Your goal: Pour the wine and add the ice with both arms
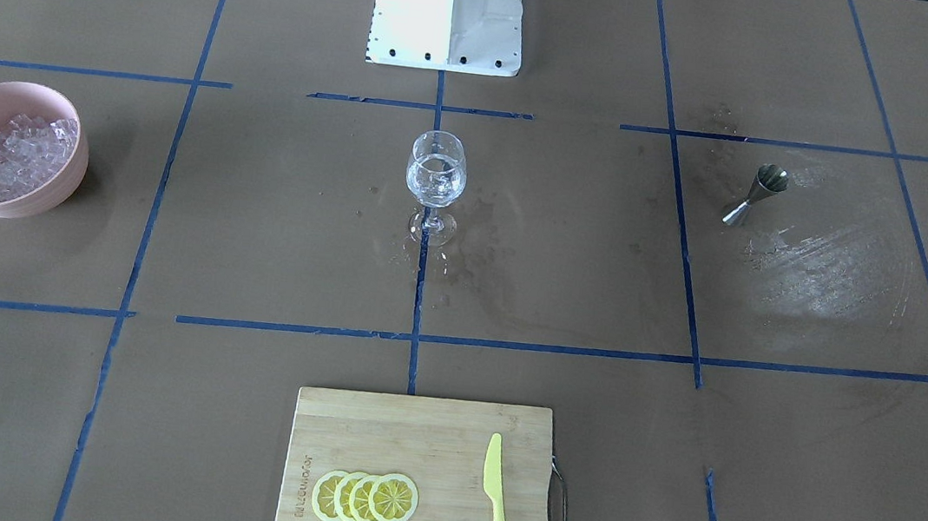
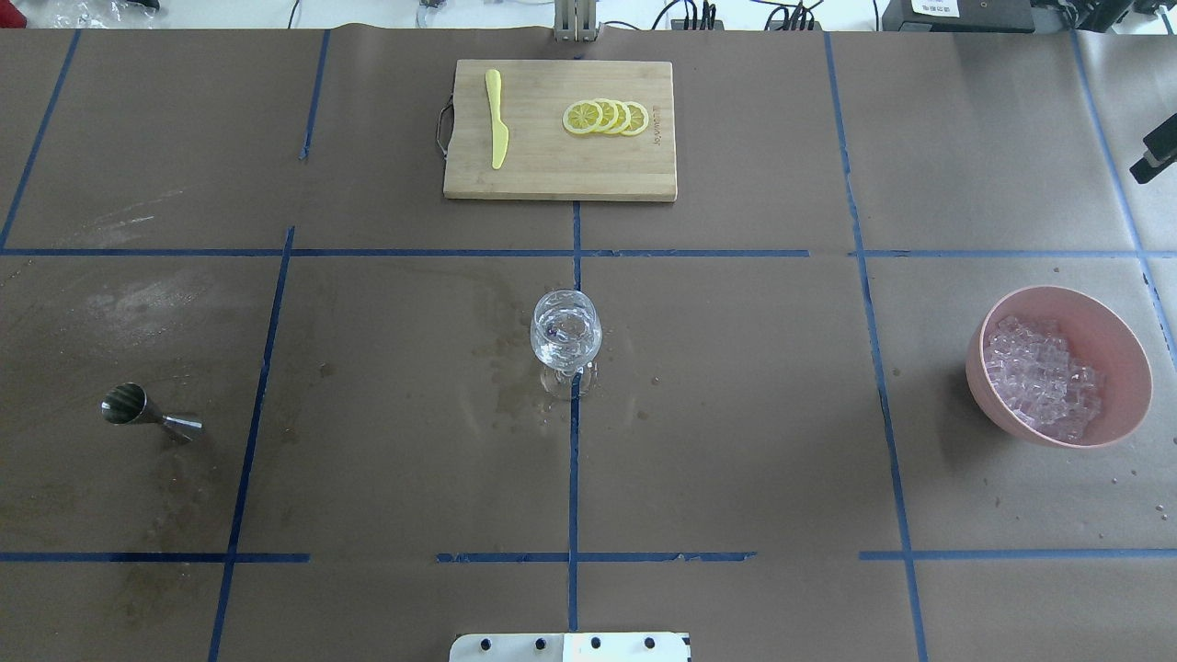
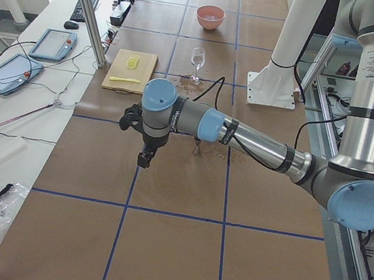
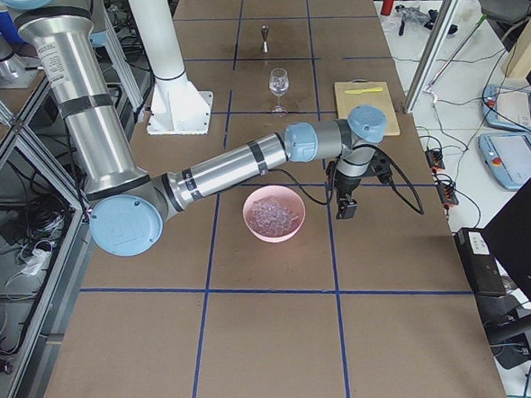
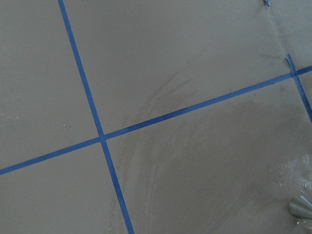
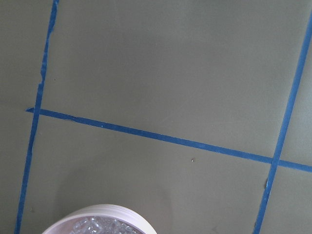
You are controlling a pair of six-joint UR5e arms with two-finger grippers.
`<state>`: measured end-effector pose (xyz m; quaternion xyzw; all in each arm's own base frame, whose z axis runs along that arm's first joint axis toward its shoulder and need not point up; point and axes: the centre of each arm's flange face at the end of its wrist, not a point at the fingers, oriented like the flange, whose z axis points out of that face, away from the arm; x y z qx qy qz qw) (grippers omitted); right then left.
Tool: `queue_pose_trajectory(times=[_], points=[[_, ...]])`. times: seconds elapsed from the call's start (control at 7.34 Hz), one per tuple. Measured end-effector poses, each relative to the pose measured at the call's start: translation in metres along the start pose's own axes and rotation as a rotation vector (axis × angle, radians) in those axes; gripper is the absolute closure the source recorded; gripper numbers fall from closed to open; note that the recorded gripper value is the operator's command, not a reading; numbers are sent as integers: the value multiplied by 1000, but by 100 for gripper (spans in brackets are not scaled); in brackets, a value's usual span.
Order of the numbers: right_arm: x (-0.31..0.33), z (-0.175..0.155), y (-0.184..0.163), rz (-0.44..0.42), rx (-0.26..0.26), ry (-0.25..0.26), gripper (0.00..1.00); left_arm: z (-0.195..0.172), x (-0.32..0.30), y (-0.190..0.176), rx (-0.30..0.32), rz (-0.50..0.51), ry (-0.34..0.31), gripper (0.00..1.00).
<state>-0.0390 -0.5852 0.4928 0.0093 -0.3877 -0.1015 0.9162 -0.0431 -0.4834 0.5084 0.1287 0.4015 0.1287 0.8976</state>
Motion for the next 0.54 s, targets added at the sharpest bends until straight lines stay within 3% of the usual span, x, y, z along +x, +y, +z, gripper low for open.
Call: queue_pose_trajectory(times=[0.54], points=[[-4,-4,0,-8,8,-1,0,-10,0,-18,15,20,-62,0]])
